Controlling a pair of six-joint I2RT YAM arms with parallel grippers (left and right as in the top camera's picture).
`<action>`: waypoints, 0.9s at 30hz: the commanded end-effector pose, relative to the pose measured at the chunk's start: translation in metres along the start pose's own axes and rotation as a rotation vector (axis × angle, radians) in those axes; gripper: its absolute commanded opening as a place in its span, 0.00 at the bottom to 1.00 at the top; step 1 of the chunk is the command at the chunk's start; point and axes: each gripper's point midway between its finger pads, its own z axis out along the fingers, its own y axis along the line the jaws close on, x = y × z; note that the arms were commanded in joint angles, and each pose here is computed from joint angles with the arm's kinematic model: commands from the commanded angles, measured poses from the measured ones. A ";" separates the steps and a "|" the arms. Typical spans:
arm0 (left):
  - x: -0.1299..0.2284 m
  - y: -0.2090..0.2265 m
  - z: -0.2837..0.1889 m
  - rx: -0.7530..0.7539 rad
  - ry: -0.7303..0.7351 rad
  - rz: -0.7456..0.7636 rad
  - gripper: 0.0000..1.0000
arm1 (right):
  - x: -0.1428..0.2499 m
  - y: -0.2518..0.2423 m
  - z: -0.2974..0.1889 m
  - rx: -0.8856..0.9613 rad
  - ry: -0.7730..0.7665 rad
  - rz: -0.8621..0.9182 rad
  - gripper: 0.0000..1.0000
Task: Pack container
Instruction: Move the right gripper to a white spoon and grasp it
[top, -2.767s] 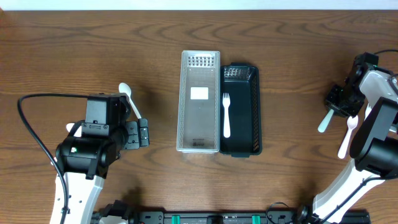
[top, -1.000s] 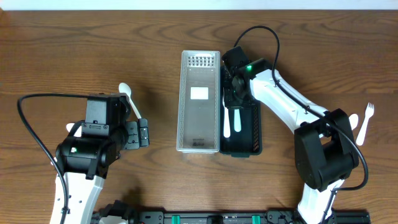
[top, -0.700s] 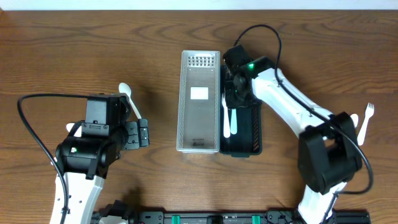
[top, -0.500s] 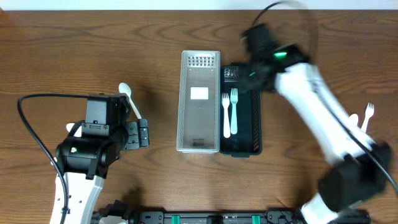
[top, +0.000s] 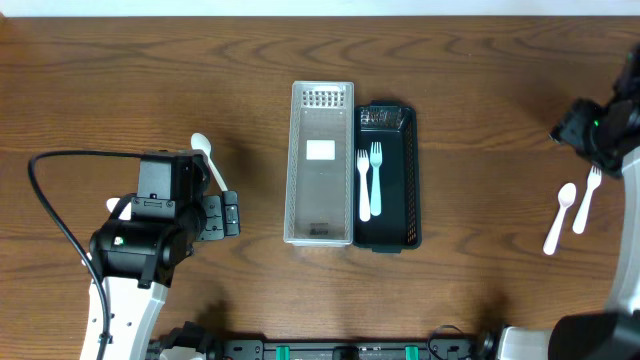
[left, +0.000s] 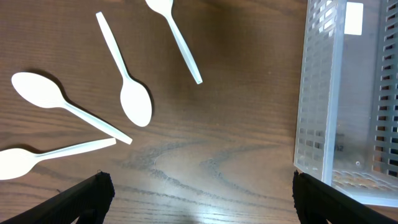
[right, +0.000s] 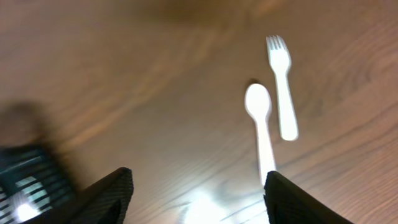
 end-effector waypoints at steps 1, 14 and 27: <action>-0.006 0.002 -0.004 -0.010 -0.015 -0.002 0.94 | 0.015 -0.031 0.040 0.061 0.086 -0.031 0.76; -0.006 0.002 -0.004 -0.011 -0.015 -0.003 0.95 | 0.054 -0.064 0.135 0.057 0.225 -0.104 0.88; -0.006 0.002 -0.004 -0.011 -0.015 -0.003 0.95 | 0.080 -0.060 0.178 0.027 0.357 -0.099 0.88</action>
